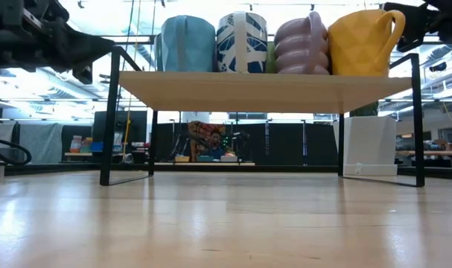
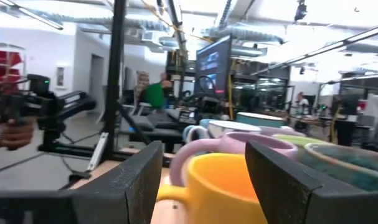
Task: Place coffee mugs
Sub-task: Adjust the green mug
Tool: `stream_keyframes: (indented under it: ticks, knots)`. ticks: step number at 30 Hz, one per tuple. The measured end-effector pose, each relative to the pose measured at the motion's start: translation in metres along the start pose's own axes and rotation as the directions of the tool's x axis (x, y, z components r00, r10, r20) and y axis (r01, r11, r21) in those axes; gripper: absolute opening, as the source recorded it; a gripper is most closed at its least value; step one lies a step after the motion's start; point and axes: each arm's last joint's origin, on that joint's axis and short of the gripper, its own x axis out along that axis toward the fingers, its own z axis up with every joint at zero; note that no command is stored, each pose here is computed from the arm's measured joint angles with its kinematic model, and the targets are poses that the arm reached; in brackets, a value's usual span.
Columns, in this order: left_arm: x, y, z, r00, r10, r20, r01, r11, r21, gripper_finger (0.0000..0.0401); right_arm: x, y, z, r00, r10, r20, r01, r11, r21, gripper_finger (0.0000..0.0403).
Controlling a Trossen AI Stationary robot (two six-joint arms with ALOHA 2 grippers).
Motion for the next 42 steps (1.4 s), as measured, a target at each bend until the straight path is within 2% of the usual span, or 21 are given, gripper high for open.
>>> stream_keyframes:
  ticks: [9,15,24,29,36,42]
  knots:
    - [0.001,0.009,0.000,1.000,-0.021,-0.002,0.021,1.000,0.004,0.0006,0.004,-0.014,0.007,0.999,-0.025,0.038,0.025,1.000,-0.015,0.0236]
    - [0.001,0.009,-0.001,1.000,-0.025,-0.012,0.026,1.000,0.015,0.0006,0.005,-0.017,0.000,0.999,-0.041,0.005,0.041,0.999,0.019,0.0236]
    - [0.001,0.010,-0.010,0.994,-0.004,-0.111,0.005,1.000,0.007,0.0008,0.005,-0.014,-0.011,1.000,-0.031,0.000,0.031,0.999,0.023,0.0236]
    - [0.000,0.011,-0.015,0.988,0.001,-0.156,-0.005,1.000,-0.028,0.0011,0.005,-0.010,-0.009,0.995,0.098,0.007,-0.098,0.994,0.045,0.0236]
    - [0.000,0.011,-0.016,0.986,0.002,-0.167,-0.011,0.999,-0.054,0.0012,0.005,-0.007,-0.012,0.980,0.198,-0.026,-0.190,0.963,0.192,0.0236]
    - [0.000,0.011,-0.017,0.985,0.003,-0.174,-0.012,0.999,-0.053,0.0013,0.004,-0.003,-0.022,0.954,0.284,-0.098,-0.257,0.940,0.225,0.0236]
